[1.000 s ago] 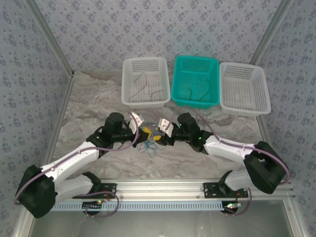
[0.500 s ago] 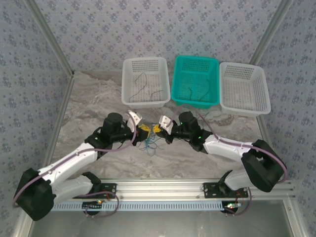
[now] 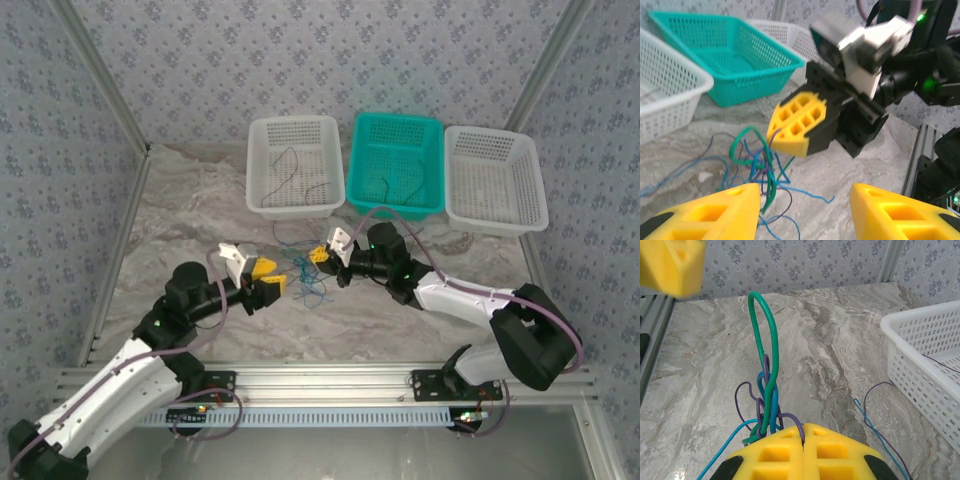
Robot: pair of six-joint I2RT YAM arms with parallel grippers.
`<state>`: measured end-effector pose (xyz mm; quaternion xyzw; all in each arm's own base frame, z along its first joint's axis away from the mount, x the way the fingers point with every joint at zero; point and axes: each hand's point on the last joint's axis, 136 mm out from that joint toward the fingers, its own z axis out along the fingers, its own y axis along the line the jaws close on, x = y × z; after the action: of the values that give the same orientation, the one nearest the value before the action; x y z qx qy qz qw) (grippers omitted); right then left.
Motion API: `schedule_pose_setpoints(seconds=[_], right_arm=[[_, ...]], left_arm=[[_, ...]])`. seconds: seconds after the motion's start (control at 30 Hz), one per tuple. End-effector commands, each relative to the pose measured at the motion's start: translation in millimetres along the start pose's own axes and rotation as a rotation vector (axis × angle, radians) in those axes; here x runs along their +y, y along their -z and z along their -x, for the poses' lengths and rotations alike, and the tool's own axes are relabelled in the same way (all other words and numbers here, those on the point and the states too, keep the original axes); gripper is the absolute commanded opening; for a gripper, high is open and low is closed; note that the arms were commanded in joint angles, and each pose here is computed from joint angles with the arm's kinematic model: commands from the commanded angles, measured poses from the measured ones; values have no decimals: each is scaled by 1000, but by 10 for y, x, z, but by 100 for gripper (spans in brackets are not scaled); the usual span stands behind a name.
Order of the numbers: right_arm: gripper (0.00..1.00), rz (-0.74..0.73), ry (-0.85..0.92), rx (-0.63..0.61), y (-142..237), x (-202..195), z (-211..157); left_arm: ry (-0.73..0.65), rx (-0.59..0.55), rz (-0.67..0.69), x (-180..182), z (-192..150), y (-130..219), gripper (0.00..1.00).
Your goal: Untangle the cables
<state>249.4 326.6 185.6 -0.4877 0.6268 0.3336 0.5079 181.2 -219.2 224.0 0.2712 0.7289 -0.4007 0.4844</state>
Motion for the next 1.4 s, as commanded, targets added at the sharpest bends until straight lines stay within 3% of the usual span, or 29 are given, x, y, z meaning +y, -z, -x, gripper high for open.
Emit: schedule_pose_setpoints(seconds=[0.0,0.17,0.43,0.5,0.53,0.57,0.6,0.77,0.93,1.07,1.37], right_arm=[[0,16,9,-64,26,-21,252],[0,59,-13,-75,23,10,303],[0,60,-25,-83,9,-5,373],[0,66,-30,-85,8,4,389],[0,69,-30,-86,6,7,391],[0,67,-29,-85,7,5,391],[0,64,-29,-78,8,3,371],[0,-67,-55,-71,100,-227,308],[0,-256,-179,-63,238,-542,105],[0,-402,-280,-38,343,-727,-173],[0,-676,-413,11,676,-1107,-486]], left_arm=[[72,54,72,187,-211,-67,52],[46,53,174,457,-311,-156,55],[91,132,74,482,-370,-479,52],[95,142,88,538,-358,-546,42],[94,139,102,573,-336,-576,30],[96,138,128,630,-321,-595,10],[97,136,160,686,-301,-602,0],[167,94,433,1126,-215,-393,0],[369,-77,621,1513,-125,106,0],[450,-202,670,1624,-32,424,0],[477,-259,683,1627,100,641,0]])
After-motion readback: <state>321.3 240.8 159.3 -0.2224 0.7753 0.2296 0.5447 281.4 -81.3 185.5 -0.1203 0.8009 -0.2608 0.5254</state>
